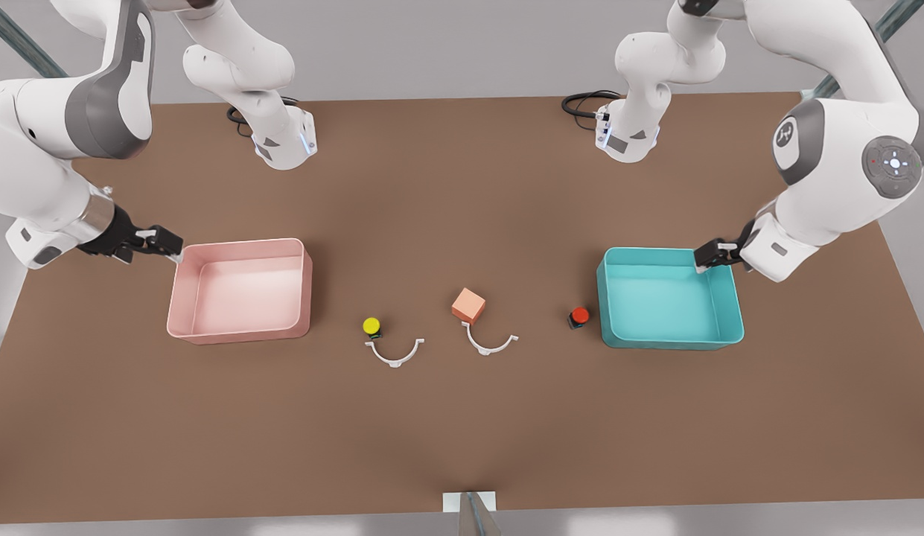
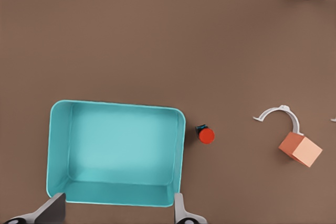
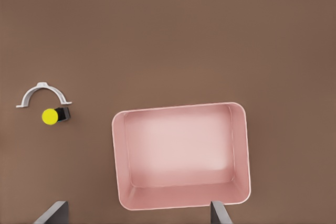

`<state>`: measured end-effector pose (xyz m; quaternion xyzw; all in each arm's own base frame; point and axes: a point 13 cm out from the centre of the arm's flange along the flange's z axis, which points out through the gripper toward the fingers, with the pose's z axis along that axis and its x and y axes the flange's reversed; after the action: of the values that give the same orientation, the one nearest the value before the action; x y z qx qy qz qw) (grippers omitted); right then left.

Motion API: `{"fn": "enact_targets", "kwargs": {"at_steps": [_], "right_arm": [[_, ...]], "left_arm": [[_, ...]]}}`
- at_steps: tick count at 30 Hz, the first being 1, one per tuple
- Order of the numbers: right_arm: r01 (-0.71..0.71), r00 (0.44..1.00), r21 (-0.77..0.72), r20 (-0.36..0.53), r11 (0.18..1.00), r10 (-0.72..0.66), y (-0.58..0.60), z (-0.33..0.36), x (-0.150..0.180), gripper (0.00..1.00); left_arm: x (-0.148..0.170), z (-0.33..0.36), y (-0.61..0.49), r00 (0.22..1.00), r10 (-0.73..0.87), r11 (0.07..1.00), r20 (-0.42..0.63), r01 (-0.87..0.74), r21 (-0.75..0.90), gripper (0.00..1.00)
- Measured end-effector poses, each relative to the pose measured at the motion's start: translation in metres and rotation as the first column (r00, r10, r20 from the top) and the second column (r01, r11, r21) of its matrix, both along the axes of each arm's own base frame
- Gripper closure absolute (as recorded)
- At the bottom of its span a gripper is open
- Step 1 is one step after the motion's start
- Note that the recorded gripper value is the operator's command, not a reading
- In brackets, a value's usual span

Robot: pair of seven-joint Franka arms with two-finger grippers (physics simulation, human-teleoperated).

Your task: Place the red button in the blue storage box with the left arm, and place the yellow button in the pink storage box with the right arm

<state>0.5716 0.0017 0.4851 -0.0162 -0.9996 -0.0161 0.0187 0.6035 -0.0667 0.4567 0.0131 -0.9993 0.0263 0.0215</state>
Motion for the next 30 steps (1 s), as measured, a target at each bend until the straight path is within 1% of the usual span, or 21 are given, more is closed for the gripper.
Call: {"fn": "enact_targets", "kwargs": {"at_steps": [2,3,4,6,8,11,13,15,17,20,23,28,29,30], "right_arm": [[0.002,1.000,0.000,0.010,1.000,-0.002,0.000,0.001,0.002,0.00],[0.003,1.000,0.000,0.014,1.000,-0.003,0.000,0.001,0.003,0.00],[0.003,1.000,0.000,0.016,1.000,-0.003,0.000,0.001,0.004,0.00],[-0.001,1.000,-0.001,0.006,1.000,0.001,0.003,-0.012,0.011,0.00],[-0.048,0.998,0.000,-0.027,0.999,0.048,0.035,-0.056,0.031,0.00],[-0.183,0.980,-0.021,-0.078,0.983,0.181,0.138,-0.148,0.050,0.00],[-0.228,0.971,-0.030,-0.085,0.973,0.224,0.195,-0.207,0.057,0.00],[-0.252,0.967,-0.034,-0.056,0.967,0.250,0.249,-0.248,0.060,0.00],[-0.248,0.969,-0.030,-0.003,0.968,0.248,0.289,-0.267,0.069,0.00],[-0.227,0.972,-0.018,0.054,0.974,0.228,0.328,-0.282,0.073,0.00],[-0.199,0.980,-0.023,0.024,0.980,0.200,0.339,-0.324,0.050,0.00],[-0.129,0.992,-0.035,-0.017,0.991,0.128,0.320,-0.370,0.010,0.00],[-0.108,0.994,-0.033,-0.010,0.994,0.108,0.314,-0.373,0.010,0.00],[-0.086,0.996,-0.030,0.000,0.996,0.087,0.309,-0.373,0.012,0.00]], "left_arm": [[0.007,-0.016,-0.008,1.000,-0.022,1.000,-0.009,0.022,0.003,0.00],[0.011,-0.037,-0.038,0.996,-0.079,0.997,-0.028,0.080,0.005,0.00],[0.009,-0.065,-0.085,0.984,-0.172,0.985,-0.047,0.172,0.006,0.00],[-0.011,-0.117,-0.160,0.934,-0.349,0.936,-0.079,0.352,0.015,0.01],[-0.021,-0.167,-0.189,0.868,-0.485,0.872,-0.105,0.489,0.015,0.00],[-0.047,-0.250,-0.174,0.773,-0.622,0.778,-0.126,0.628,0.010,0.00],[-0.050,-0.292,-0.167,0.712,-0.696,0.714,-0.090,0.700,0.015,0.00],[-0.041,-0.327,-0.170,0.649,-0.760,0.648,-0.040,0.761,0.031,0.00],[-0.032,-0.349,-0.174,0.585,-0.811,0.584,0.007,0.810,0.053,0.00],[-0.019,-0.374,-0.175,0.501,-0.864,0.503,0.053,0.860,0.086,0.00],[-0.012,-0.384,-0.168,0.432,-0.899,0.438,0.078,0.892,0.111,0.00],[-0.030,-0.406,-0.156,0.334,-0.940,0.340,0.066,0.935,0.106,0.00],[-0.033,-0.408,-0.155,0.317,-0.946,0.322,0.065,0.941,0.105,0.01],[-0.033,-0.409,-0.155,0.300,-0.952,0.305,0.066,0.946,0.107,0.24]]}}
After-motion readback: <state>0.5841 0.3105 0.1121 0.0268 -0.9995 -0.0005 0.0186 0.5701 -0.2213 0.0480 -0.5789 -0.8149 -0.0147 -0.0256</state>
